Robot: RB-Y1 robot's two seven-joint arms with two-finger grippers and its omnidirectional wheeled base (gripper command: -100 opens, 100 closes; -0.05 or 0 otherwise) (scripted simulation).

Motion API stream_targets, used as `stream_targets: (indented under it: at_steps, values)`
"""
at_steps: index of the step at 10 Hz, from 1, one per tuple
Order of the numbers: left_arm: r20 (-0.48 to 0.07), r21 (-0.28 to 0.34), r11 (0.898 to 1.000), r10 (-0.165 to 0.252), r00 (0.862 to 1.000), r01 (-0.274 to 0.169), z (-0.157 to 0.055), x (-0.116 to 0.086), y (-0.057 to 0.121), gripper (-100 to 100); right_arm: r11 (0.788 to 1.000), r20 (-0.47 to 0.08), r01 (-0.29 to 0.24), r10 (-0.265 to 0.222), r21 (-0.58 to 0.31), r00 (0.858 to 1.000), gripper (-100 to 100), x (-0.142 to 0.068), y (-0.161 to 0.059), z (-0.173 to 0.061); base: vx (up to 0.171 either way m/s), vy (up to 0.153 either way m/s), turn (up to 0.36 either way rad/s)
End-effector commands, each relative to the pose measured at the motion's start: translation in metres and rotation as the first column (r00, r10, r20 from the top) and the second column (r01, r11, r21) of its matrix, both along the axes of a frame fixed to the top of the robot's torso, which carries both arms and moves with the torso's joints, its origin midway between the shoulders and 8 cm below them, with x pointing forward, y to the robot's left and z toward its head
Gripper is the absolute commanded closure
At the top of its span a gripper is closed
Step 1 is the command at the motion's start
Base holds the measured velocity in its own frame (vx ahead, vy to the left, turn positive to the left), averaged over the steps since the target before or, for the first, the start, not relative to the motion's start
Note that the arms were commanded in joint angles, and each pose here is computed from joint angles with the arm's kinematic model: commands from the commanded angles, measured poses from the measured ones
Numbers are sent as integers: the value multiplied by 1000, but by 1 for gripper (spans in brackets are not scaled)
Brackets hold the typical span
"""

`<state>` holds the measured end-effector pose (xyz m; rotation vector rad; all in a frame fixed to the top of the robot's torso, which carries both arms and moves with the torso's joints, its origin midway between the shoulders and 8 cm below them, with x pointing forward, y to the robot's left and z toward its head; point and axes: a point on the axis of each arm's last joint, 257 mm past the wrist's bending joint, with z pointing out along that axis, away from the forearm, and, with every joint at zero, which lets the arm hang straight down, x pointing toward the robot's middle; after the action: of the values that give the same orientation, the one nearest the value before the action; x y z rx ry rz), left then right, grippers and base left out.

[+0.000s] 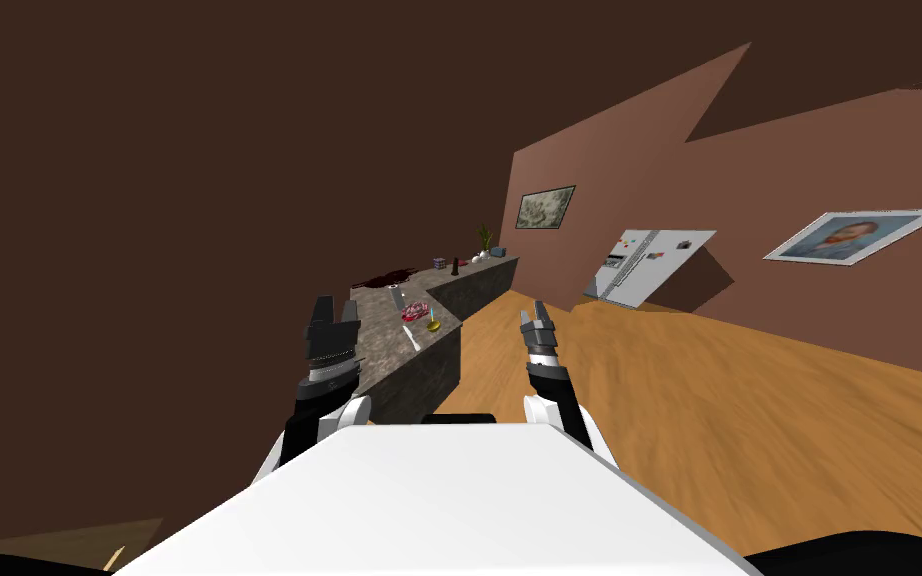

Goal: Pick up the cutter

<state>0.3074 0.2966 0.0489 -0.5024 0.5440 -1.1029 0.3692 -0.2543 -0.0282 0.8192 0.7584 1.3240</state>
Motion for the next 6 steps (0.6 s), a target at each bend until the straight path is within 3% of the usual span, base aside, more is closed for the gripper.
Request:
stream_targets:
  at_steps: [1,6]
  values:
    - [-22,28,999,-17,1000,17,-3,1,-2,-100,1000,0,0,0,0,1000,0,0,0,0,1,-12,-46]
    - [-162,81,995,-49,986,62,-31,2,7,-100,1000,0,0,0,0,1000,0,0,0,0,-14,-49,-88]
